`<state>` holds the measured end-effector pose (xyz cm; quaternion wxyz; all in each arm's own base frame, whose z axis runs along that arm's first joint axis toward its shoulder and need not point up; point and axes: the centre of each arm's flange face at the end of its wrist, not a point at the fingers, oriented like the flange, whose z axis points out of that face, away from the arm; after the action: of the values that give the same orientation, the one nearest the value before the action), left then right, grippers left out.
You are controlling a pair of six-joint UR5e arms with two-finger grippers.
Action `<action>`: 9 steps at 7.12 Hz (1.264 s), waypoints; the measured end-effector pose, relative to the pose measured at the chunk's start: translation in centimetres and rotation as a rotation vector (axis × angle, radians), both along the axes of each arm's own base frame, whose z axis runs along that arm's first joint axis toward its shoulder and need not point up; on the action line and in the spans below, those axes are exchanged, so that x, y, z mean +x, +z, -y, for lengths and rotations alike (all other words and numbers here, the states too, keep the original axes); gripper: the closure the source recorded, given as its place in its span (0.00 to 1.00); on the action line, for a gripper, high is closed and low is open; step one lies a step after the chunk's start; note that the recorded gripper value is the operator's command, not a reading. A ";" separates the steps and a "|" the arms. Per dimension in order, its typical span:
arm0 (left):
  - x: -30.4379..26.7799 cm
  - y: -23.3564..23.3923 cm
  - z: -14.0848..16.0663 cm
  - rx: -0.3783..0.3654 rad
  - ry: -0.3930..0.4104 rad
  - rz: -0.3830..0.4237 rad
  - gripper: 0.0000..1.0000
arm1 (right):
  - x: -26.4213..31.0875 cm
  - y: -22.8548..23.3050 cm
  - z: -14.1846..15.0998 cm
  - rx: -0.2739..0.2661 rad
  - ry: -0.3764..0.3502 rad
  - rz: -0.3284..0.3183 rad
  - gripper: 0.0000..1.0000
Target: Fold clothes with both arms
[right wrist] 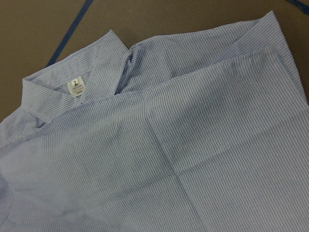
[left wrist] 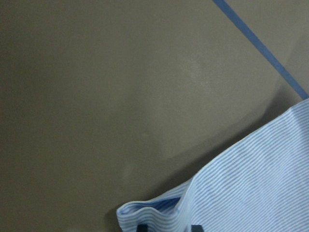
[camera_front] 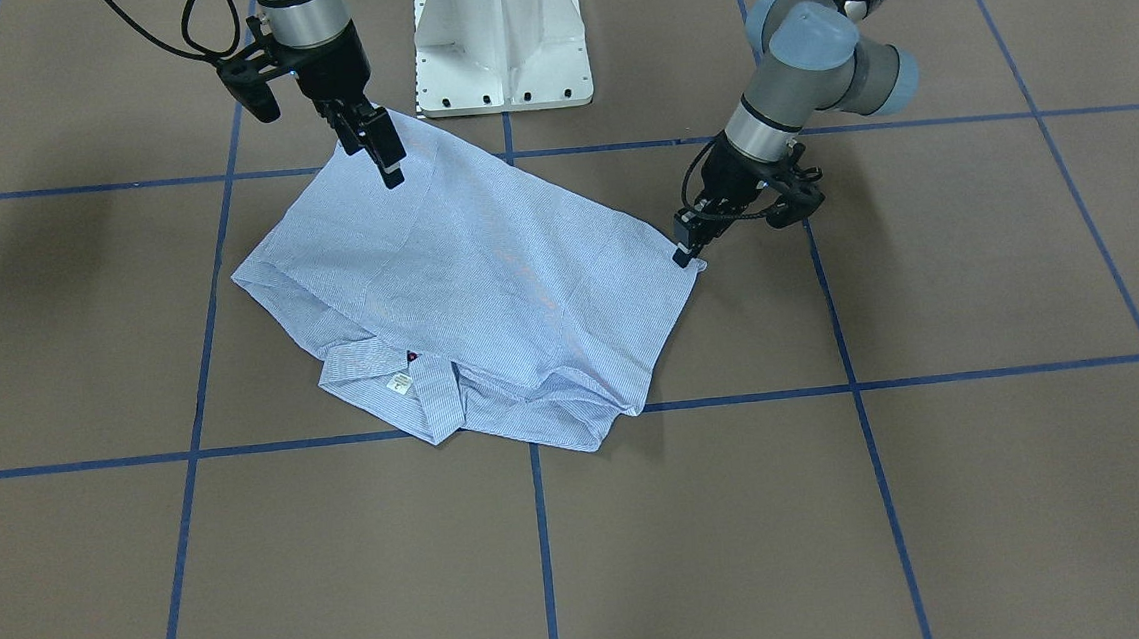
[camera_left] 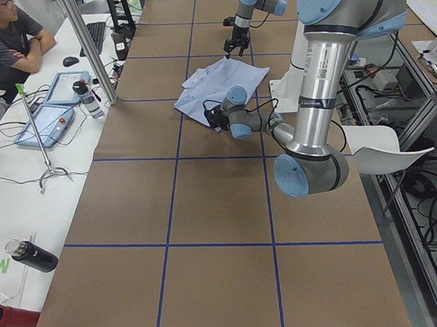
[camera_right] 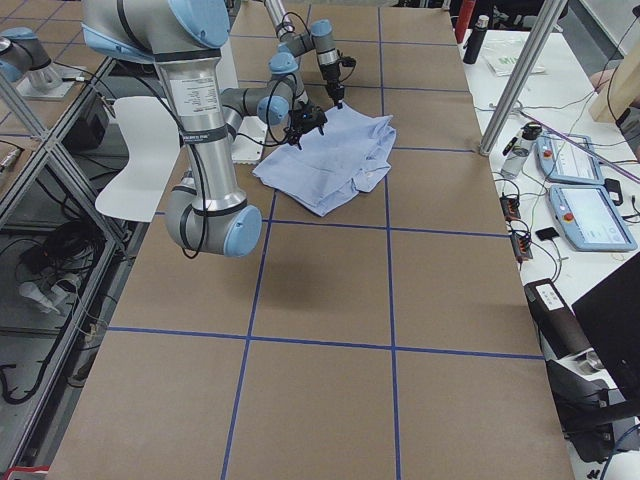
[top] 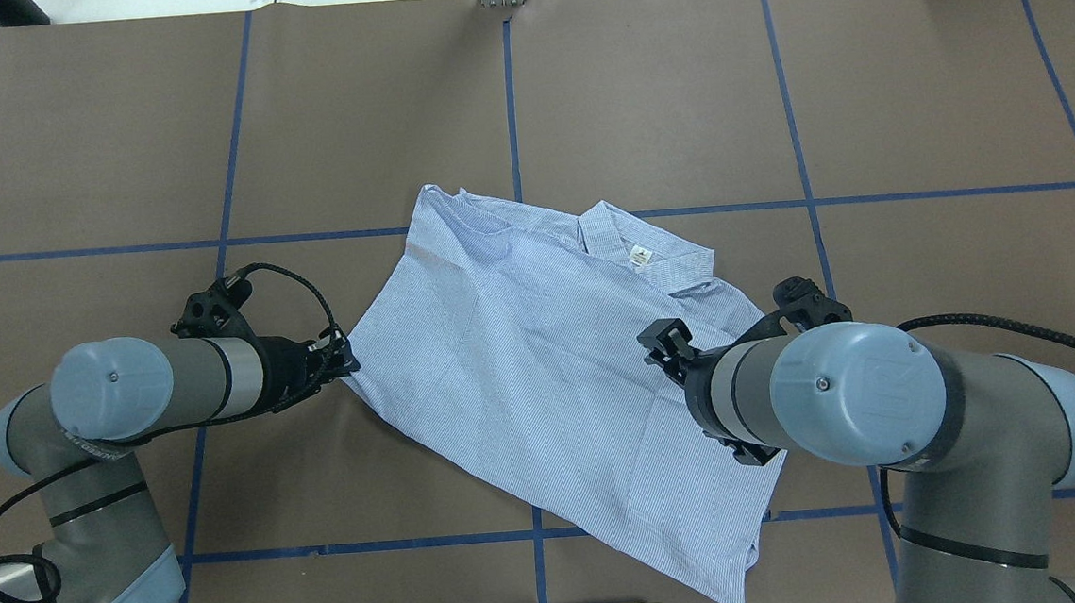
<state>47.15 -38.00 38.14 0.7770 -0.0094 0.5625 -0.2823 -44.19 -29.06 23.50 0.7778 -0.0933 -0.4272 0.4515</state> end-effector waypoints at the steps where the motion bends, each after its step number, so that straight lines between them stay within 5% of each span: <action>1: -0.8 0.1 1.0 0.030 -0.007 0.013 1.00 | 0.0 0.0 0.0 0.000 0.000 0.001 0.00; 3: -2.1 -0.6 7.0 0.113 -0.060 0.055 1.00 | 0.0 0.0 0.0 0.000 0.001 0.001 0.00; 5: -1.8 -3.0 17.3 0.158 -0.149 0.101 1.00 | 0.2 0.0 0.1 0.001 0.004 0.004 0.00; 6: -1.5 -4.2 21.6 0.179 -0.174 0.133 0.62 | 0.2 0.0 0.2 0.002 0.007 0.006 0.00; 7: -0.7 -5.1 24.8 0.188 -0.184 0.163 0.01 | 0.1 0.0 0.2 0.002 0.010 0.008 0.00; 9: -0.6 -7.1 27.2 0.225 -0.180 0.179 0.00 | -1.6 0.6 0.2 -0.002 0.009 -0.003 0.00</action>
<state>46.58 -65.23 31.09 0.7917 0.1531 0.5179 -0.2855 -45.74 -29.30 24.05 0.7762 -0.0915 -0.4262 0.4556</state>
